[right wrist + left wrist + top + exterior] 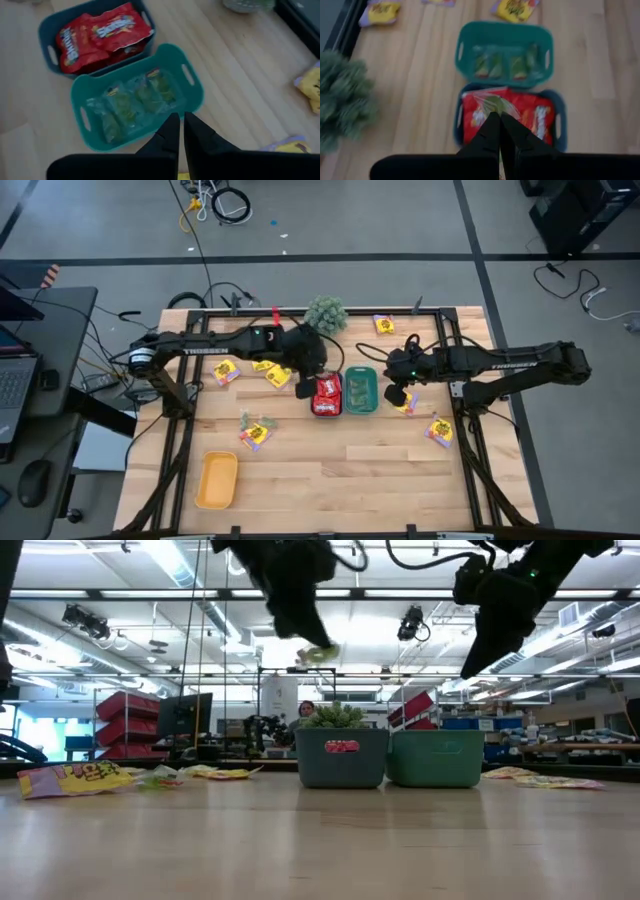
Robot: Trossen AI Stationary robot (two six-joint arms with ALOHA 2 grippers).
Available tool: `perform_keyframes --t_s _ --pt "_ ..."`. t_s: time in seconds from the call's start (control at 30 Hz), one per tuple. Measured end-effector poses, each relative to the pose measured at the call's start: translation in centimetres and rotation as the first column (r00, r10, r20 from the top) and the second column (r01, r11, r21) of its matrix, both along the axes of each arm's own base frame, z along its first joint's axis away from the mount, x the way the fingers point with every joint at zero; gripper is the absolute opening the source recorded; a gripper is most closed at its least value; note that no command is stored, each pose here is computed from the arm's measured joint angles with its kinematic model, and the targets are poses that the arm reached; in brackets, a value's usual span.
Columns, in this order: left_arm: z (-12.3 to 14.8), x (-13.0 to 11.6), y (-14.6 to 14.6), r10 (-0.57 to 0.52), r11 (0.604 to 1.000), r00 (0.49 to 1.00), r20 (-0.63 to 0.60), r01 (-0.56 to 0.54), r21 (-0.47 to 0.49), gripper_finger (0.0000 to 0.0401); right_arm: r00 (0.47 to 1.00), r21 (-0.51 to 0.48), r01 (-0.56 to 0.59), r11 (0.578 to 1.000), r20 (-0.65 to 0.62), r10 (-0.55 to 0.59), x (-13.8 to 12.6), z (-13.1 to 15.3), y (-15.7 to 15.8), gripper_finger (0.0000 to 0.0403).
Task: Sort candy
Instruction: Put the green gummy into the green bin
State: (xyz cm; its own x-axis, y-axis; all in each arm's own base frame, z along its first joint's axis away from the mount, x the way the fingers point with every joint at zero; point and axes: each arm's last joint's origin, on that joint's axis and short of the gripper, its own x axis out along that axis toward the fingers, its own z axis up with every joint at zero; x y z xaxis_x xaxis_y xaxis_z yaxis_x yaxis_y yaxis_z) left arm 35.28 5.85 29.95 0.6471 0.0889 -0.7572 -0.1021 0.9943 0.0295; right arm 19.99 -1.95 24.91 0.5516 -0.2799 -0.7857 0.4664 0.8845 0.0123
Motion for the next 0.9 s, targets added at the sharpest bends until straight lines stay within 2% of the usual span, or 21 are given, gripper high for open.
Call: perform_keyframes --t_s 0.17,0.53,0.7,0.9 --pt "-0.4 2.7 -0.8 -0.043 0.999 0.999 0.028 0.043 0.009 0.0000 0.999 -0.013 0.035 0.999 0.016 -0.034 -0.4 0.3 -0.6 0.0011" --pt "-3.5 8.5 -1.8 -0.142 0.989 0.989 0.044 0.144 -0.031 0.0000 0.993 -0.033 0.112 0.993 0.048 -0.111 -1.5 1.1 -2.2 0.0010" --pt "-4.7 10.4 -2.4 -0.154 0.987 0.987 0.046 0.155 -0.031 0.0000 0.988 -0.037 0.142 0.989 0.057 -0.140 -1.9 1.3 -2.7 0.0007" --pt "-6.6 11.5 -2.7 -0.136 0.990 0.990 0.020 0.137 -0.035 0.0000 0.985 -0.042 0.164 0.986 0.054 -0.161 -2.1 1.4 -3.2 0.0009"
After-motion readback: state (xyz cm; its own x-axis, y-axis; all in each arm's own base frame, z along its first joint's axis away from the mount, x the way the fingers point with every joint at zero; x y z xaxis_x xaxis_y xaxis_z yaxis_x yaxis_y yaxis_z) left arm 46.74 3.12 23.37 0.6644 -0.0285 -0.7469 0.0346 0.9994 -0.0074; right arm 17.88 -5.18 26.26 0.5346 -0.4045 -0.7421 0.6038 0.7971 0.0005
